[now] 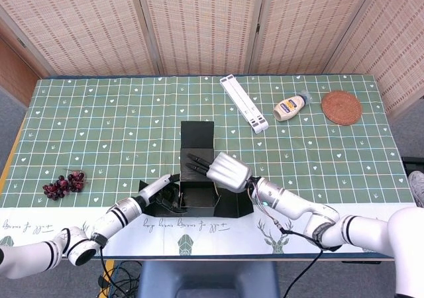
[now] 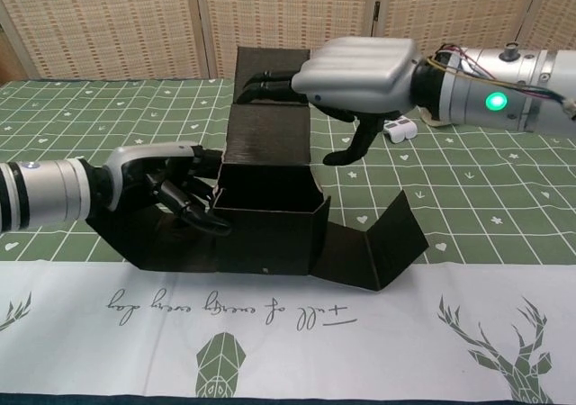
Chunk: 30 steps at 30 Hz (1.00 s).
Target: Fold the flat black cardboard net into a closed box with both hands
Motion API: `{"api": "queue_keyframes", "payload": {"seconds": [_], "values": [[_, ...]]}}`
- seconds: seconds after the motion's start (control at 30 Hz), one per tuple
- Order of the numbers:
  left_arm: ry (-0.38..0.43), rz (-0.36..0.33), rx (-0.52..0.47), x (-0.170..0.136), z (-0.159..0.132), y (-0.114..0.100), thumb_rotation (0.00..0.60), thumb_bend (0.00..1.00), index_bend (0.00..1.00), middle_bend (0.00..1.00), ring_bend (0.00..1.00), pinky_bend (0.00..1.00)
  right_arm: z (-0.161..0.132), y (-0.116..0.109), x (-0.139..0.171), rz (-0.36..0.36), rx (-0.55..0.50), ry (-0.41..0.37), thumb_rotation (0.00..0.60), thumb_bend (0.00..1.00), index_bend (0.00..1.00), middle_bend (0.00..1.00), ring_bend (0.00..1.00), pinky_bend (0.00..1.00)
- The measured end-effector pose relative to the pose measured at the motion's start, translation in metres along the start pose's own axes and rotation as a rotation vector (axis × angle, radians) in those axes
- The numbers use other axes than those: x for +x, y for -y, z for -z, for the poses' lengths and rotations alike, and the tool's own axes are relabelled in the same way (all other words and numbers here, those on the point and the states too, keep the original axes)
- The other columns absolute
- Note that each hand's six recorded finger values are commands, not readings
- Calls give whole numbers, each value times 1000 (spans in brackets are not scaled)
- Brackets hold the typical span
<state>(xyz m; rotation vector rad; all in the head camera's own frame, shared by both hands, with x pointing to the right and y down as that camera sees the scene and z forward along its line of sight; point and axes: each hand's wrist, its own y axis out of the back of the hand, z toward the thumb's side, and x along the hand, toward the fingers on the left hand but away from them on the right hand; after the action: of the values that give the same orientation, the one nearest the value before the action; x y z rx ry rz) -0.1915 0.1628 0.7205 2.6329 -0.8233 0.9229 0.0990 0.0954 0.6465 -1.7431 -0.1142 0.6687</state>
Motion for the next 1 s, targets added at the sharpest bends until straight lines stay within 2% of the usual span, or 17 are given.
{"api": "queue_keyframes", "payload": {"seconds": [0.13, 0.47, 0.73, 0.87, 1.0], "values": [[13, -8, -16, -4, -3, -9, 600, 62, 258, 268, 585, 791, 14, -6, 15, 33, -31, 45, 600, 296, 0, 0, 727, 1000], [50, -26, -96, -17, -10, -36, 600, 62, 258, 268, 581, 791, 56, -12, 73, 139, -164, 226, 600, 297, 0, 1, 727, 1000], [89, -25, -190, -24, -23, -56, 600, 62, 256, 268, 576, 791, 69, -10, 116, 234, -265, 332, 600, 296, 0, 18, 727, 1000], [109, -14, -250, -28, -31, -65, 600, 62, 254, 268, 574, 791, 67, -2, 128, 260, -299, 358, 600, 197, 0, 18, 727, 1000], [130, 10, -310, -31, -42, -72, 600, 62, 251, 268, 573, 791, 60, 4, 127, 288, -321, 364, 600, 90, 0, 11, 727, 1000]]}}
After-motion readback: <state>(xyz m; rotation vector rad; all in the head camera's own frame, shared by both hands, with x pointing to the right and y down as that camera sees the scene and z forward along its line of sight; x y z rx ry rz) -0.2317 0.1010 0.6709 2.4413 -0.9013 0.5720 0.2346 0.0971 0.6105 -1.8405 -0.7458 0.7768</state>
